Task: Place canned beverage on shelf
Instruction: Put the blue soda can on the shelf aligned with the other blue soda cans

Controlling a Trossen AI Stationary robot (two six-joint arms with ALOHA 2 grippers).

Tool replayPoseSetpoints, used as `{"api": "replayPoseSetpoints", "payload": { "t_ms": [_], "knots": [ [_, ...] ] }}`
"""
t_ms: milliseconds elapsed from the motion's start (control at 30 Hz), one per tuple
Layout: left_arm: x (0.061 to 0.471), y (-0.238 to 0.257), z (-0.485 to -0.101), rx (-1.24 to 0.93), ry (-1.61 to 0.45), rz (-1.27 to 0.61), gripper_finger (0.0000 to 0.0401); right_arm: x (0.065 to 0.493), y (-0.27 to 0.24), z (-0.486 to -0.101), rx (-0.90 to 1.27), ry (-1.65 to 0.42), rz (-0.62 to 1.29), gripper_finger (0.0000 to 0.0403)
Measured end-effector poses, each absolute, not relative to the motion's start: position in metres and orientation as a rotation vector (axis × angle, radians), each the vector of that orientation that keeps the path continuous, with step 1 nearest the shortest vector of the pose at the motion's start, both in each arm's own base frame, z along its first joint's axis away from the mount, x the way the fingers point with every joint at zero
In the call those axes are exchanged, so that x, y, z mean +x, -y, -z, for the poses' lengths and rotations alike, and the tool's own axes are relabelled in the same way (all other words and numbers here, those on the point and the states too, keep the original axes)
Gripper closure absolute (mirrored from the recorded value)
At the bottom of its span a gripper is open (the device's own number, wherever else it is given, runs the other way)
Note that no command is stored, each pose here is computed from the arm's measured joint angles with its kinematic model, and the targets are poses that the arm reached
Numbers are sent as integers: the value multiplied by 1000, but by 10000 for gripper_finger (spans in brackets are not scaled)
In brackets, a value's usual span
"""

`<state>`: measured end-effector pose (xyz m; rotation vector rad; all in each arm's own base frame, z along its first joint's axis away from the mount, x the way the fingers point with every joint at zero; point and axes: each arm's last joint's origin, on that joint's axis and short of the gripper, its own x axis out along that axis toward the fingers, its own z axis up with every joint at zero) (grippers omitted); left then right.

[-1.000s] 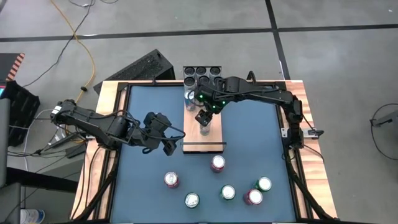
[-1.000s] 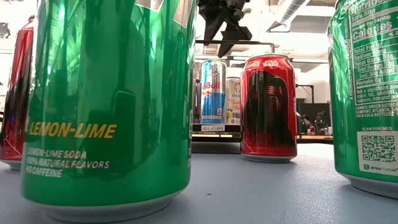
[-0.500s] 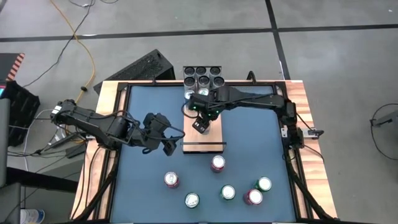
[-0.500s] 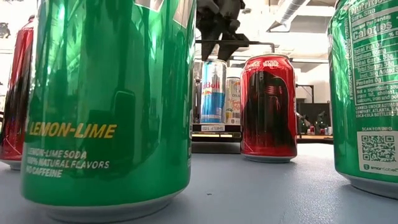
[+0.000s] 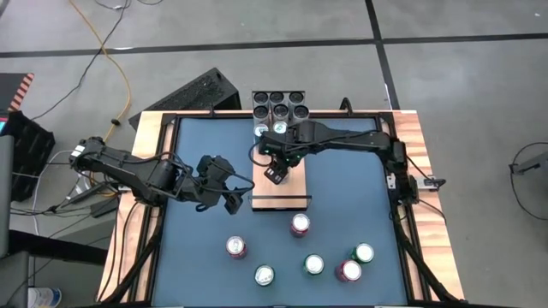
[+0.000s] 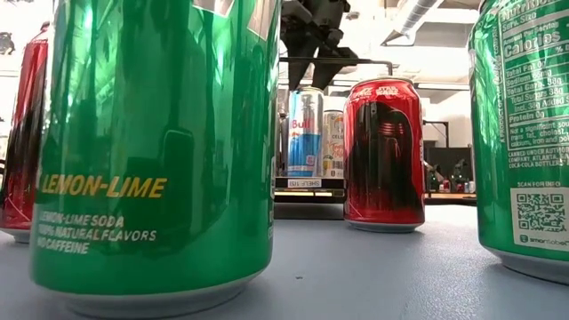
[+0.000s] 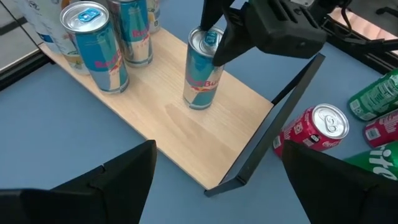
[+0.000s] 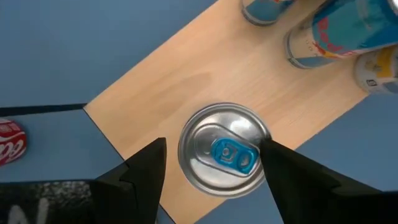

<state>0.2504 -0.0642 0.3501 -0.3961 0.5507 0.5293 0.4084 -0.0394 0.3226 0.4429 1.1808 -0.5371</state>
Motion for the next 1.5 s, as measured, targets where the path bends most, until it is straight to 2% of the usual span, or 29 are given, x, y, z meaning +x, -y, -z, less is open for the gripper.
{"api": "replayPoseSetpoints", "payload": {
  "t_ms": [200,467,833,1067,1200,1367,1500],
  "knots": [
    [250,64,-350,-379,-550,-532,71,402,40,-330,420,-1194,577,137],
    [250,64,-350,-378,-549,-533,71,403,39,-326,401,-1229,539,137],
    [250,64,-350,-378,-549,-533,71,400,55,-327,513,-1272,396,137],
    [250,64,-350,-375,-545,-538,71,391,64,-343,499,-1254,394,137],
    [251,63,-351,-372,-521,-555,71,390,62,-363,517,-1173,361,137],
    [253,62,-355,-357,-450,-599,71,389,44,-388,393,-1100,256,137],
    [253,62,-355,-352,-442,-615,71,390,36,-387,286,-1114,189,137]
  ]
}}
